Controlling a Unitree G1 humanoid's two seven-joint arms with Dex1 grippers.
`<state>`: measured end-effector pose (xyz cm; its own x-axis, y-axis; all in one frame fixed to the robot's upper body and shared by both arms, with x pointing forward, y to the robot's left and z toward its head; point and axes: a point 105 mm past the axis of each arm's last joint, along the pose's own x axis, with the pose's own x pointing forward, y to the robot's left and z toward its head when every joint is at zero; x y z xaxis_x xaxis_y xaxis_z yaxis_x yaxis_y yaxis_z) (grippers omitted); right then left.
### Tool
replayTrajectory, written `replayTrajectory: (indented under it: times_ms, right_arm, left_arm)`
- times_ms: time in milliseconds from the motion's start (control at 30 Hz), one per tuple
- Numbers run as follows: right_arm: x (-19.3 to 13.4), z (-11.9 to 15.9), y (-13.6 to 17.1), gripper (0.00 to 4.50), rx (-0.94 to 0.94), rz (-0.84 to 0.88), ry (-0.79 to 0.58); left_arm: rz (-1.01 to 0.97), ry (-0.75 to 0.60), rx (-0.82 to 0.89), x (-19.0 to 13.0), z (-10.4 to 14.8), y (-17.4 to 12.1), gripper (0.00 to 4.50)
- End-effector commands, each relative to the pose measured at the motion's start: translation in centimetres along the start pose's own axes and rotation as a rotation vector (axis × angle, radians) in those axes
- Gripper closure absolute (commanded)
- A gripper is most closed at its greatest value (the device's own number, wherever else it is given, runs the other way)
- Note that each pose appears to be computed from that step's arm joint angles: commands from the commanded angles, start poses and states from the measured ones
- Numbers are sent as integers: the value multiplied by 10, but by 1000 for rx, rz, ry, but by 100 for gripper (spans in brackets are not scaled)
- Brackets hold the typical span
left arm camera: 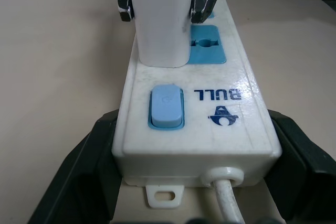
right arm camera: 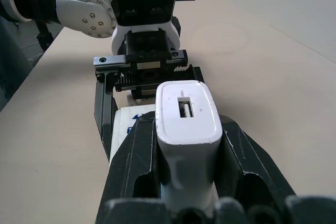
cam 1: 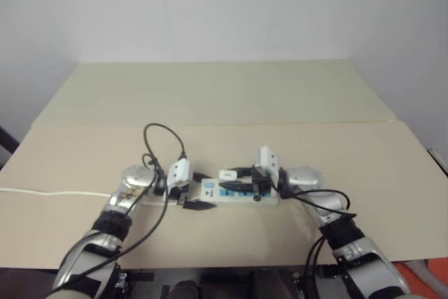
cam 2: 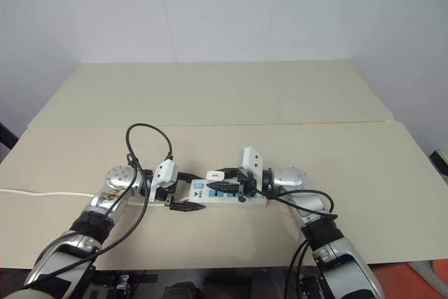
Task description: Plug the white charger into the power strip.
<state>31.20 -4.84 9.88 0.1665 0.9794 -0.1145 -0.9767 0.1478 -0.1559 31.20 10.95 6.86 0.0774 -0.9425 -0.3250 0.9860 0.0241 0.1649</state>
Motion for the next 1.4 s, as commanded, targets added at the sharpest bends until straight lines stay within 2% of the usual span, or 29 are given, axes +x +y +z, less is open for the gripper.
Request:
replayTrajectory:
  times_ms: [33, 200, 467, 733, 933, 1000, 1067, 1200, 1400]
  right_arm:
    - [-20, -37, 2, 341, 76, -40, 148]
    - [-20, -36, 4, 341, 73, -29, 142]
    - [-20, -31, 3, 67, 70, -23, 125]
    - [-23, -21, -1, 67, 62, -22, 106]
    - [-42, 14, -5, 67, 18, -3, 66]
    - [-52, 27, -6, 64, 7, 2, 58]
    - [-62, 38, -7, 64, -1, -4, 54]
    - [-78, 53, -12, 64, -4, -34, 52]
    - [-101, 64, -18, 64, -42, -68, 91]
  left_arm:
    - [97, 23, 8, -27, 1, 11, 121]
    - [91, 26, 9, -28, 0, 11, 121]
    - [85, 27, 10, -27, 0, 10, 121]
    - [86, 23, 7, -27, 1, 10, 121]
    - [86, 19, -1, -24, 1, 11, 121]
    - [92, 18, -2, -23, 1, 13, 48]
    - [91, 20, -5, -21, 1, 13, 1]
    - [86, 2, -1, -19, 6, 16, 1]
    - [42, -76, 68, -27, 40, 14, 1]
